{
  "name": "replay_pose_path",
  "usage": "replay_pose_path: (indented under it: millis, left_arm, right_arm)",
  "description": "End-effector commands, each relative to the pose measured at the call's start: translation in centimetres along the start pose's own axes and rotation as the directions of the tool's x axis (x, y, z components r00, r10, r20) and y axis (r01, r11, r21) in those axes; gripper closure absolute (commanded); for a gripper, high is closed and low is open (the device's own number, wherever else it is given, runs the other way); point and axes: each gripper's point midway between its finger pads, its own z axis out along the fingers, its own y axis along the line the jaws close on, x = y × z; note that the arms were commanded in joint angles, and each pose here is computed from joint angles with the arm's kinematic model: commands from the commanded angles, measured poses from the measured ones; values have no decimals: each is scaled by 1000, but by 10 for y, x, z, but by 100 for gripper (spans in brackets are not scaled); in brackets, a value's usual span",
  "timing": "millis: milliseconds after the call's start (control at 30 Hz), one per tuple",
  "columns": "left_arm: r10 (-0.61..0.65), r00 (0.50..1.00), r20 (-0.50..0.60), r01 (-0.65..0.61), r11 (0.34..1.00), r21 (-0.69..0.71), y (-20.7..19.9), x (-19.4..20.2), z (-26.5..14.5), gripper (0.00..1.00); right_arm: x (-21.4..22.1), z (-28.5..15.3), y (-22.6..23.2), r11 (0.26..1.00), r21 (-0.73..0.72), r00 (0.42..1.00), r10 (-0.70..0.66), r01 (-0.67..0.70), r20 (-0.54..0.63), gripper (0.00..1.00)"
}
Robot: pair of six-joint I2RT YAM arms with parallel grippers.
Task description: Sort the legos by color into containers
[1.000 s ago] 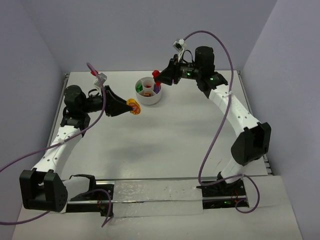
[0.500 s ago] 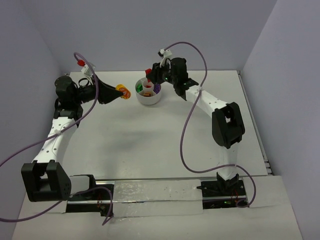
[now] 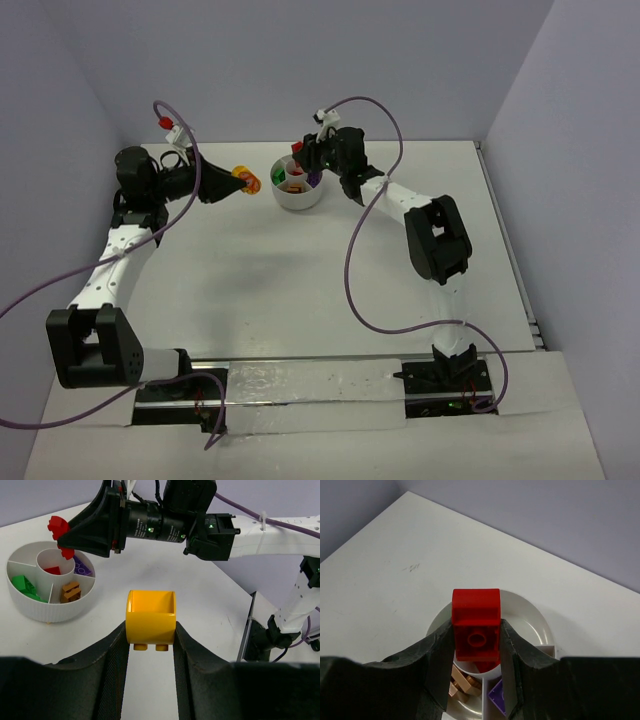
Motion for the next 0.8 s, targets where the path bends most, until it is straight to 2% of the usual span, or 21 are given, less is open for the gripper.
replay_pose_path:
  millis: [0, 233, 467, 567, 700, 767]
  left_arm:
    - [65, 998, 24, -65, 998, 0, 0, -19, 0, 100]
    - [62, 998, 15, -62, 998, 2, 4, -16, 2, 100]
    - [60, 998, 14, -60, 998, 4, 6, -15, 4, 100]
    - [59, 998, 13, -59, 998, 5, 6, -15, 4, 100]
    - [59, 998, 12, -59, 998, 2, 8, -16, 4, 100]
    - [59, 998, 11, -59, 998, 5, 9, -16, 5, 100]
  right_arm:
    - [-48, 5, 5, 999, -22, 990, -37, 40, 135, 99]
    - [-36, 9, 4, 999, -22, 992, -37, 40, 117, 88]
    - [-31, 13, 6, 999, -35, 994, -35, 38, 104, 84]
    - [-28, 15, 6, 999, -36, 994, -38, 41, 100, 79]
    - [-24, 16, 7, 998, -45, 996, -37, 41, 87, 64]
    - [-23, 16, 6, 998, -41, 996, -40, 44, 84, 51]
